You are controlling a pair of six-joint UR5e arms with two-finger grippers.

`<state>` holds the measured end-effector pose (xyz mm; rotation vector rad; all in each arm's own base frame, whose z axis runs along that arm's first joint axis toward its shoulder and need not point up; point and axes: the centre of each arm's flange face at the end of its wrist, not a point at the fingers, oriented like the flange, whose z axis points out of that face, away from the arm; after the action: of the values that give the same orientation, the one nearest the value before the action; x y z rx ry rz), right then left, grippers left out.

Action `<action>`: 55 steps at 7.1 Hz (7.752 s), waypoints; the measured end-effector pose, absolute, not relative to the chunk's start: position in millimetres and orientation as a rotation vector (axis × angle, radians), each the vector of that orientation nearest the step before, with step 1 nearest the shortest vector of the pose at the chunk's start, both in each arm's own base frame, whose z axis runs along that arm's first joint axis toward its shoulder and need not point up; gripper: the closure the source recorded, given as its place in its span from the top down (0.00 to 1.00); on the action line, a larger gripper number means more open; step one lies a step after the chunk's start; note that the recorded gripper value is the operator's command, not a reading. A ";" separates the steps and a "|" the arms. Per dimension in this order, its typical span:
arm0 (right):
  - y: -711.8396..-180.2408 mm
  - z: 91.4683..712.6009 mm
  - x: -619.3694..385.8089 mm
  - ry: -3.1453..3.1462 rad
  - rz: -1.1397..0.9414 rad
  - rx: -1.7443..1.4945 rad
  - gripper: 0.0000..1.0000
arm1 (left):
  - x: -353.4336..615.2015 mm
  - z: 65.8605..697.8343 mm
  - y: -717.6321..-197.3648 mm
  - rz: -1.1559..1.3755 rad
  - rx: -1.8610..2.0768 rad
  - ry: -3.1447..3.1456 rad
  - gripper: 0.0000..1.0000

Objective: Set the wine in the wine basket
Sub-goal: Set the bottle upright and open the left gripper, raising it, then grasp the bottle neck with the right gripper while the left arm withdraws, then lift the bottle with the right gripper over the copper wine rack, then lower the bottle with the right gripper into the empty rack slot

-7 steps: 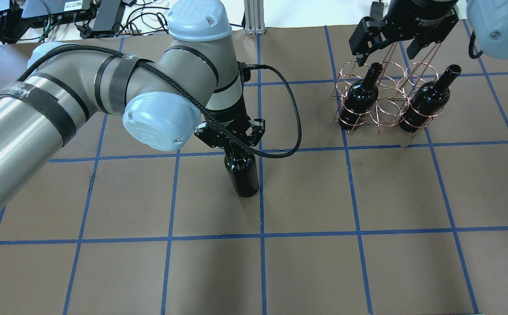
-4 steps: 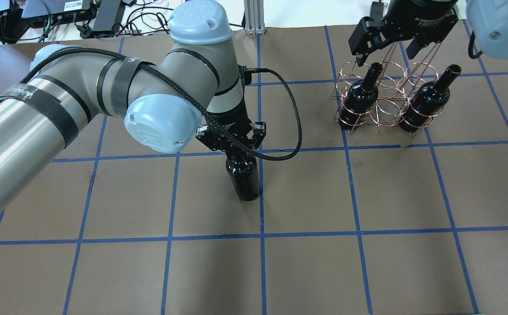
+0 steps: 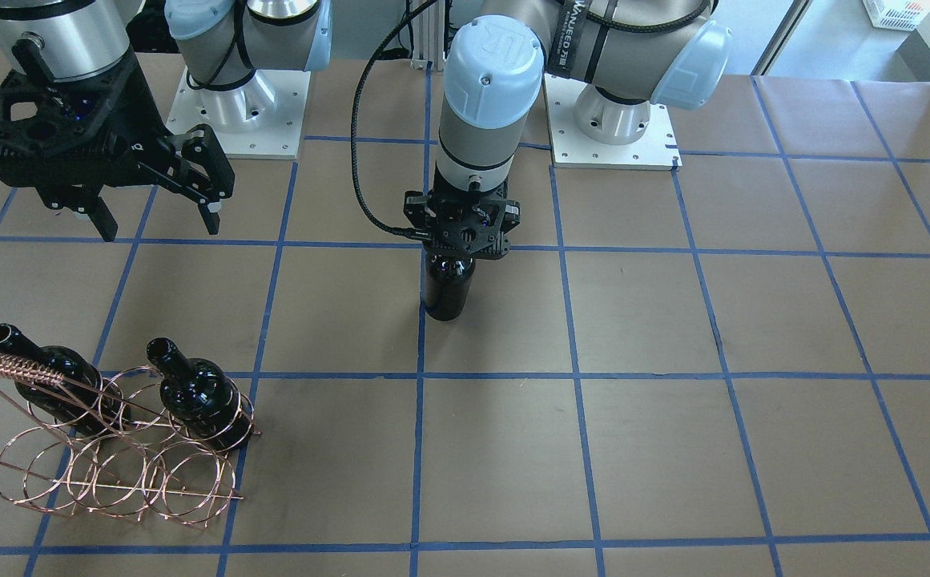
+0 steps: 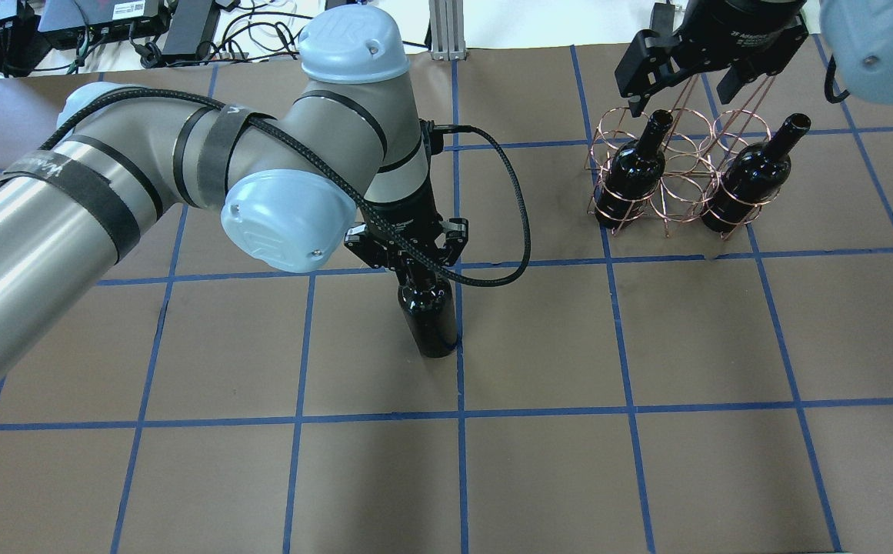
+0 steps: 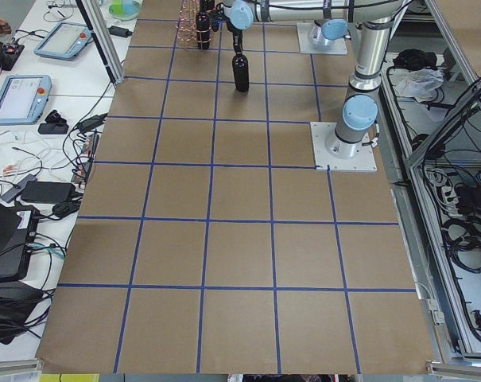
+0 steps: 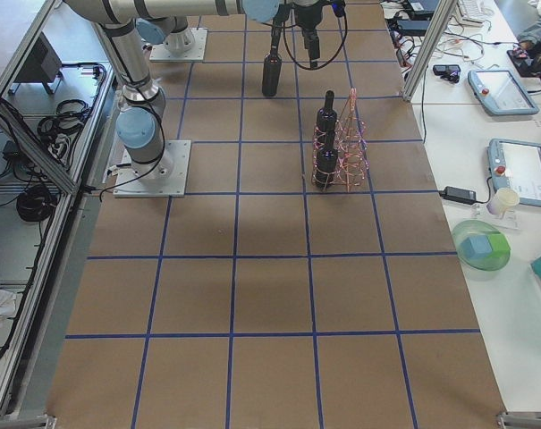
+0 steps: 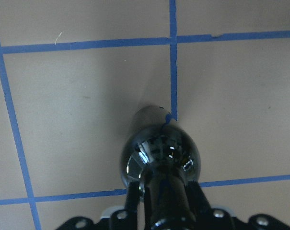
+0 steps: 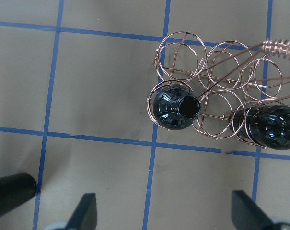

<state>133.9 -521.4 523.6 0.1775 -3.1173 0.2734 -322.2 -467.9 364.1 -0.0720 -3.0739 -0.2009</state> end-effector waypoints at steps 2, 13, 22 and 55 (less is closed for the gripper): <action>-521.7 521.5 133.7 -3.117 0.257 0.178 1.00 | -326.9 367.6 -465.4 -0.214 -0.076 -3.046 1.00; -447.9 477.2 350.3 -3.117 0.174 -0.136 0.96 | -90.4 506.8 -544.4 0.102 0.082 -3.137 1.00; -439.3 381.8 411.6 -3.110 -0.013 -0.137 0.19 | -79.4 504.1 -510.8 -0.046 0.069 -3.154 1.00; -616.4 481.4 30.0 -3.094 0.062 0.246 0.02 | -88.0 512.6 -498.8 -0.057 0.053 -3.148 1.00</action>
<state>30.0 -616.4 481.4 0.2460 -3.0945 0.0623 -88.0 -498.8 512.6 0.0530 -3.1484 -0.0574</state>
